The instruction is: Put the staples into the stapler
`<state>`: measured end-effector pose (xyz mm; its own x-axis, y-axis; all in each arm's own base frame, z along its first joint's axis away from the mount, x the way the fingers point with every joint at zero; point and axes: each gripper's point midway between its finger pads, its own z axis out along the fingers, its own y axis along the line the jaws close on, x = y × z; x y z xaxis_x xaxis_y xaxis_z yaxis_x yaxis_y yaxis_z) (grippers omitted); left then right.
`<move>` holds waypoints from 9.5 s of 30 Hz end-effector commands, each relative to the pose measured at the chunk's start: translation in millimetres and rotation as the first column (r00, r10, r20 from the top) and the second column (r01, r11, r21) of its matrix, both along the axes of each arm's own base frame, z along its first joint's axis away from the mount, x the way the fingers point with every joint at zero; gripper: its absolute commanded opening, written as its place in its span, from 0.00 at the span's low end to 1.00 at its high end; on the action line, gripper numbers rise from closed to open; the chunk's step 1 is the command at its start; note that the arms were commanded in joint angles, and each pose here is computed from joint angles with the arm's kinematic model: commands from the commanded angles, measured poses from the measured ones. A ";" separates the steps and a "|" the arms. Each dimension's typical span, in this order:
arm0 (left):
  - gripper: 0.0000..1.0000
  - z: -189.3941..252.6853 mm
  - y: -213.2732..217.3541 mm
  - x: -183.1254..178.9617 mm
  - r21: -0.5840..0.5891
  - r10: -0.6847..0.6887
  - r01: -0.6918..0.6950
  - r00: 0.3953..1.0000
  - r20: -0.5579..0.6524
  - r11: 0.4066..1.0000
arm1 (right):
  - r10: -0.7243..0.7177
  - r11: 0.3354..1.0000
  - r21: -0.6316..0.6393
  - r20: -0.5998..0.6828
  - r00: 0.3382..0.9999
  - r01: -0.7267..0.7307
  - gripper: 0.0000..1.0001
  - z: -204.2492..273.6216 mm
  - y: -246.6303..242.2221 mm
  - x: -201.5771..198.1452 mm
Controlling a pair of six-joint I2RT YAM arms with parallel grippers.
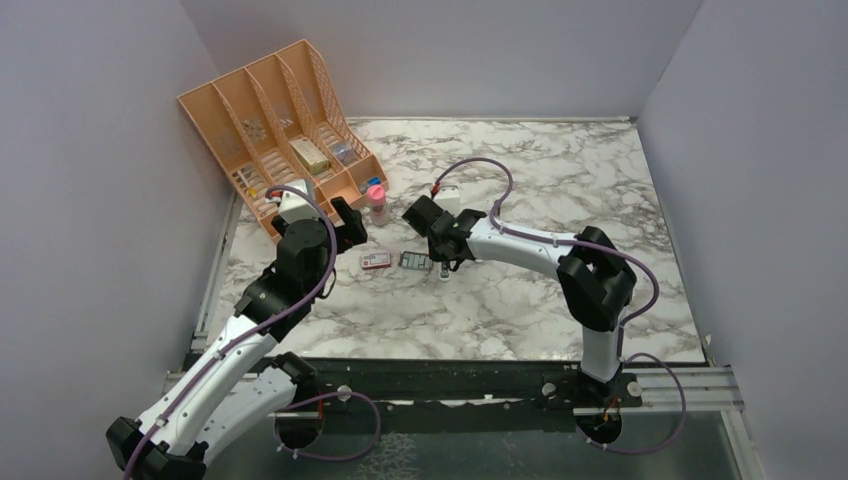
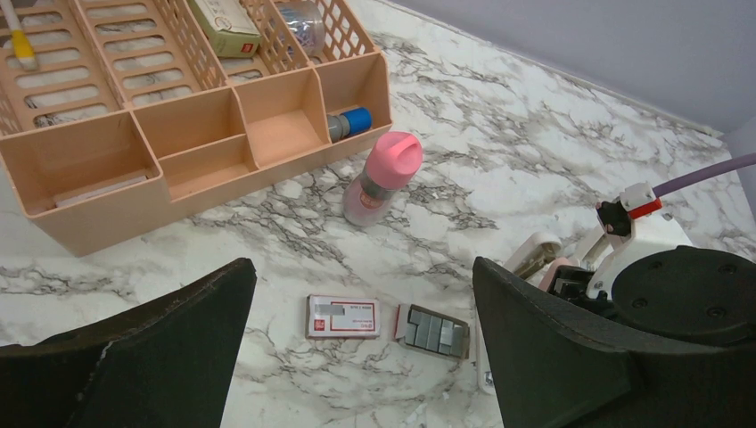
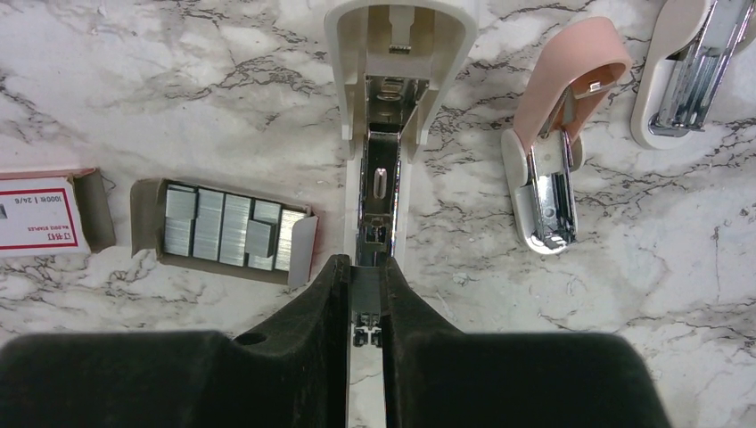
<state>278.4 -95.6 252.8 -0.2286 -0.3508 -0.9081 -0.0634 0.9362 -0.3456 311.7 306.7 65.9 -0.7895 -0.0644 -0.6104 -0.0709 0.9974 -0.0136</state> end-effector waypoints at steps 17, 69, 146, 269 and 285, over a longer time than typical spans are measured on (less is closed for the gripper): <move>0.92 -2.7 -3.3 2.6 0.007 -0.017 0.017 1.000 -0.003 1.000 | -0.001 0.999 0.033 -0.036 0.999 0.002 0.17 -16.2 2.3 1.0; 0.92 -4.4 -2.7 2.1 0.006 -0.015 0.015 1.000 -0.006 1.000 | -0.075 0.994 0.080 -0.036 0.997 0.078 0.17 -0.9 0.5 -1.3; 0.93 -6.7 -3.8 3.3 0.018 -0.019 0.020 1.000 -0.014 1.000 | 0.136 0.965 0.231 -0.047 0.990 -0.122 0.32 26.0 31.5 -8.1; 0.99 -59.4 -4.4 -1.7 0.005 0.005 -0.004 0.989 -0.147 1.000 | 0.549 0.835 0.100 -0.204 0.811 -0.541 0.33 -38.0 69.8 -31.6; 0.99 -60.5 -4.0 -2.2 0.004 0.007 -0.006 0.989 -0.147 1.000 | 0.549 0.832 0.057 -0.222 0.806 -0.551 0.30 -46.7 67.1 -34.1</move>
<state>275.7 -101.7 189.9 -0.3771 -0.3335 -0.8641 -0.1147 0.9426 -0.3137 279.8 374.9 29.8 -0.7382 -0.5082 -0.4435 -0.6004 0.7948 0.0885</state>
